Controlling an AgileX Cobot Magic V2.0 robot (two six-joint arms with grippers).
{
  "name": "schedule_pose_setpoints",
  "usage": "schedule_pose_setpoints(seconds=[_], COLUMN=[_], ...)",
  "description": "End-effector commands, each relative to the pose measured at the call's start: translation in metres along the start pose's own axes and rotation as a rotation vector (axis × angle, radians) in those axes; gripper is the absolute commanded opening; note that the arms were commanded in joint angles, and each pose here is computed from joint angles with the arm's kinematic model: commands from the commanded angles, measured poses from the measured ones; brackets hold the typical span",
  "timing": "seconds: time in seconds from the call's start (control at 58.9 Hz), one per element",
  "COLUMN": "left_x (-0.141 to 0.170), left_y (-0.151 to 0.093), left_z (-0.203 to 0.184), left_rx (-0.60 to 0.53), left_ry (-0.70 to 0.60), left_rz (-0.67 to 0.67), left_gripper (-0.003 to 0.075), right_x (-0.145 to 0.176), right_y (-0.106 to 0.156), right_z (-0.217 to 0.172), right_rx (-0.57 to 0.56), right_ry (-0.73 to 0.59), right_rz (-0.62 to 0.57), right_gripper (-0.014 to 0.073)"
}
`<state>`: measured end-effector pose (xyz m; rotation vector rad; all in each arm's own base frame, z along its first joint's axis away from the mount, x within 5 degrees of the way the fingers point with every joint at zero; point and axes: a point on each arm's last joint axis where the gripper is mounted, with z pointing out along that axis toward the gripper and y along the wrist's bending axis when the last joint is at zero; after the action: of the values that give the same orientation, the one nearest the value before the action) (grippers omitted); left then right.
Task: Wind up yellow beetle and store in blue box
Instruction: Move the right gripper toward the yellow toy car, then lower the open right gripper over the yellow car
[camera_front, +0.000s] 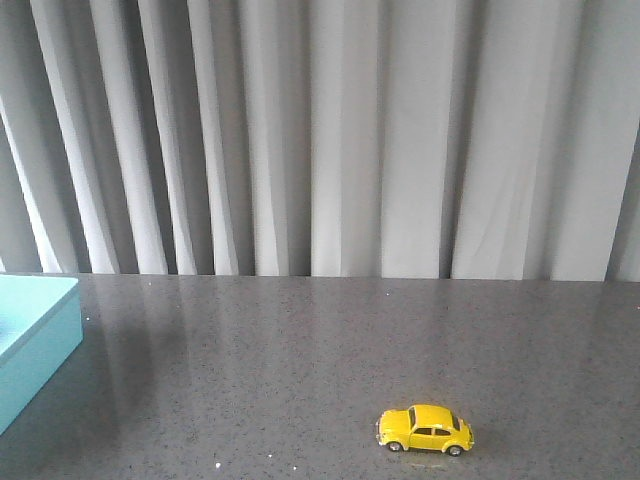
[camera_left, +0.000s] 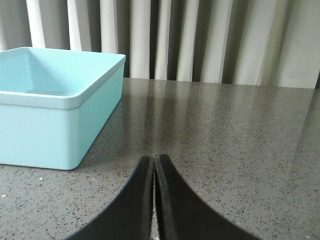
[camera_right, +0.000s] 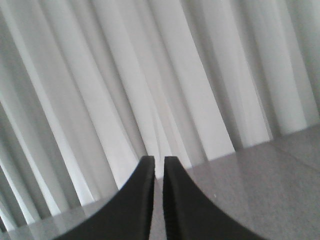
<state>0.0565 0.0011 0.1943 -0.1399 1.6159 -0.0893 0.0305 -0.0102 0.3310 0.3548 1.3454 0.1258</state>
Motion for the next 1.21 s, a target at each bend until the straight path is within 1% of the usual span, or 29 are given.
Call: schedule_pose_setpoints(seconds=[0.0,0.085,0.17,0.204,0.238,0.306,0.374,0.442,0.51,0.56,0.662,0.798,0.883,0.9,0.985,1.07,1.189], left_x=[-0.012,-0.012,-0.012,-0.012,-0.012,-0.012,-0.012,-0.012,-0.012,-0.012,-0.012,-0.012,-0.012,-0.012,-0.012,-0.012,-0.012], left_y=[-0.001,-0.001,-0.001,-0.001,-0.001,-0.001,-0.001,-0.001,-0.001,-0.001,-0.001,-0.001,-0.001,-0.001,-0.001,-0.001,-0.001], left_z=[-0.002,-0.002,-0.002,-0.002,-0.002,-0.002,-0.002,-0.002,-0.002,-0.002,-0.002,-0.002,-0.002,-0.002,-0.002,-0.002,-0.002], left_rx=[0.012,0.012,0.012,0.012,0.012,0.012,0.012,0.012,0.012,0.012,0.012,0.012,0.012,0.012,0.012,0.012,0.012], left_ry=[-0.104,-0.104,-0.104,-0.104,-0.104,-0.104,-0.104,-0.104,-0.104,-0.104,-0.104,-0.104,-0.104,-0.104,-0.104,-0.104,-0.104], left_rz=[-0.015,-0.015,-0.015,-0.015,-0.015,-0.015,-0.015,-0.015,-0.015,-0.015,-0.015,-0.015,-0.015,-0.015,-0.015,-0.015,-0.015], left_gripper=[-0.0006,-0.0006,-0.0006,-0.0006,-0.0006,-0.0006,-0.0006,-0.0006,-0.0006,-0.0006,-0.0006,-0.0006,-0.0006,-0.0006,-0.0006,-0.0006,-0.0006], right_x=[-0.033,-0.045,-0.06,-0.065,-0.067,-0.074,-0.08,-0.083,-0.083,-0.08,-0.072,-0.081,-0.091,-0.089,-0.093,-0.084,-0.06], right_y=[0.012,0.016,0.024,0.028,0.033,0.044,0.053,0.057,0.06,0.062,0.067,0.083,0.091,0.092,0.098,0.104,0.129], right_z=[0.002,0.012,0.024,0.029,0.036,0.046,0.056,0.064,0.074,0.081,0.102,0.135,0.16,0.167,0.192,0.216,0.243], right_rx=[-0.038,-0.008,-0.004,-0.018,-0.048,-0.126,-0.194,-0.226,-0.246,-0.258,-0.312,-0.39,-0.408,-0.409,-0.416,-0.432,-0.455], right_ry=[-0.092,-0.027,0.066,0.117,0.186,0.263,0.268,0.227,0.213,0.235,0.386,0.557,0.629,0.658,0.724,0.82,0.941], right_rz=[-0.031,-0.082,-0.202,-0.244,-0.291,-0.33,-0.347,-0.347,-0.283,-0.25,-0.26,-0.202,-0.163,-0.151,-0.112,-0.078,-0.059], right_gripper=[0.0076,0.0121,0.0207,0.0257,0.0326,0.0449,0.0549,0.0606,0.0616,0.061,0.0584,0.0568,0.0568,0.0568,0.0568,0.0568,0.0568])
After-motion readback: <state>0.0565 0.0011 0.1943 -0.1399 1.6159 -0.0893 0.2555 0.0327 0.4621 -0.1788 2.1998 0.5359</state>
